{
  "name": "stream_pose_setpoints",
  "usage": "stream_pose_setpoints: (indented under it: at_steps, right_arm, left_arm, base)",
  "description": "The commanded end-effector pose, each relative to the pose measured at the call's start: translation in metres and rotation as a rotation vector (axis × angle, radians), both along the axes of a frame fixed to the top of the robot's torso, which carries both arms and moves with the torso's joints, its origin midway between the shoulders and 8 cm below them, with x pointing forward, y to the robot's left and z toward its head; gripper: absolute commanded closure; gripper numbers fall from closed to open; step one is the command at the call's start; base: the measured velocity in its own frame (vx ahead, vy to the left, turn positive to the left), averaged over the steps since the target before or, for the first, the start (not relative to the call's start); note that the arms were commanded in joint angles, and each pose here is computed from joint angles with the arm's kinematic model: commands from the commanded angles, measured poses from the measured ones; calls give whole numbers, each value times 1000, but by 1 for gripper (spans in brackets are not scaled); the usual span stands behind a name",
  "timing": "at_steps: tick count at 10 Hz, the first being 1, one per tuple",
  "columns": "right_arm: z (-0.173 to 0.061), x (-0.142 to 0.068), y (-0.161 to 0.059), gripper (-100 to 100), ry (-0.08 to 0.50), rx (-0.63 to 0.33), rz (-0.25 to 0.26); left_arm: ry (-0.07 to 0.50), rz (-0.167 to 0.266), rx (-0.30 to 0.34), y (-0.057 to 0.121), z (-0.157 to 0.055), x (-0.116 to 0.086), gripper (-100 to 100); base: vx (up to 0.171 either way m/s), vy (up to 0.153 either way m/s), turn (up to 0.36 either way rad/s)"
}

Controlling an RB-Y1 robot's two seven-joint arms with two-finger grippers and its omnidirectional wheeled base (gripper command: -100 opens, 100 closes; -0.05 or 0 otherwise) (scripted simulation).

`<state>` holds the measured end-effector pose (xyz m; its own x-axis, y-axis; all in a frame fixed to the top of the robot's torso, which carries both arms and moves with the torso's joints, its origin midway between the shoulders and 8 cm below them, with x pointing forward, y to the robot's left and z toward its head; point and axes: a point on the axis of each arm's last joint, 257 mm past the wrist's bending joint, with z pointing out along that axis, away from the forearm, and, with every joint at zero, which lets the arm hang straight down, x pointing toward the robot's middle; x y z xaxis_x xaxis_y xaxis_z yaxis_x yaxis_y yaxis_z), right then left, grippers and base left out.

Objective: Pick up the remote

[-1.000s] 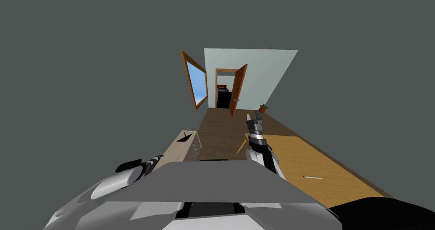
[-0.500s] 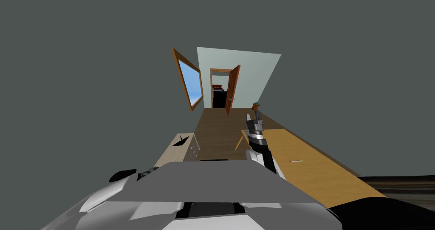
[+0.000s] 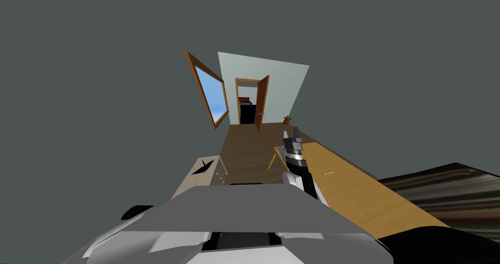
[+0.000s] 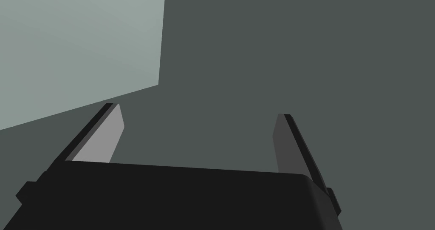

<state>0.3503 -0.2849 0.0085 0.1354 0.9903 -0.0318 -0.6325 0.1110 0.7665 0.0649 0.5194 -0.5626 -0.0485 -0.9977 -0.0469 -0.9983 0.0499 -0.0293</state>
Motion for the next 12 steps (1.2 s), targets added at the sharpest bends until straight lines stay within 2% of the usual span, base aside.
stream_pose_setpoints:
  at_steps: [1, 2, 3, 4, 6, 7, 8, 12]
  right_arm:
    - [0, 0, 0, 0, 0, 0, 0]
    - [0, 0, 0, 0, 0, 0, 0]
    - [0, 0, 0, 0, 0, 0, 0]
    - [0, 0, 0, 0, 0, 0, 0]
    - [0, 0, 0, 0, 0, 0, 0]
    - [0, 0, 0, 0, 0, 0, 0]
    - [0, 0, 0, 0, 0, 0, 0]
    - [0, 0, 0, 0, 0, 0, 0]
  left_arm:
    - [45, 15, -38, -15, -9, -20, -100]
    - [26, 11, -22, -8, -7, -10, -100]
    - [30, 10, -25, -9, -8, -11, 0]
    - [26, 15, -23, -17, -17, -11, -100]
    - [22, 20, -22, -28, -29, -10, -100]
    - [25, 18, -23, -25, -24, -11, -100]
    - [23, 19, -22, -25, -25, -10, 100]
    - [25, 21, -23, -25, -25, -12, 100]
  base:
    - [15, 43, -165]
    - [7, 23, -40]
    - [0, 0, 0]
    - [-6, 32, -34]
    - [-19, 54, -37]
    - [-3, -5, -10]
    - [-1, 0, 10]
    - [0, 0, 0]
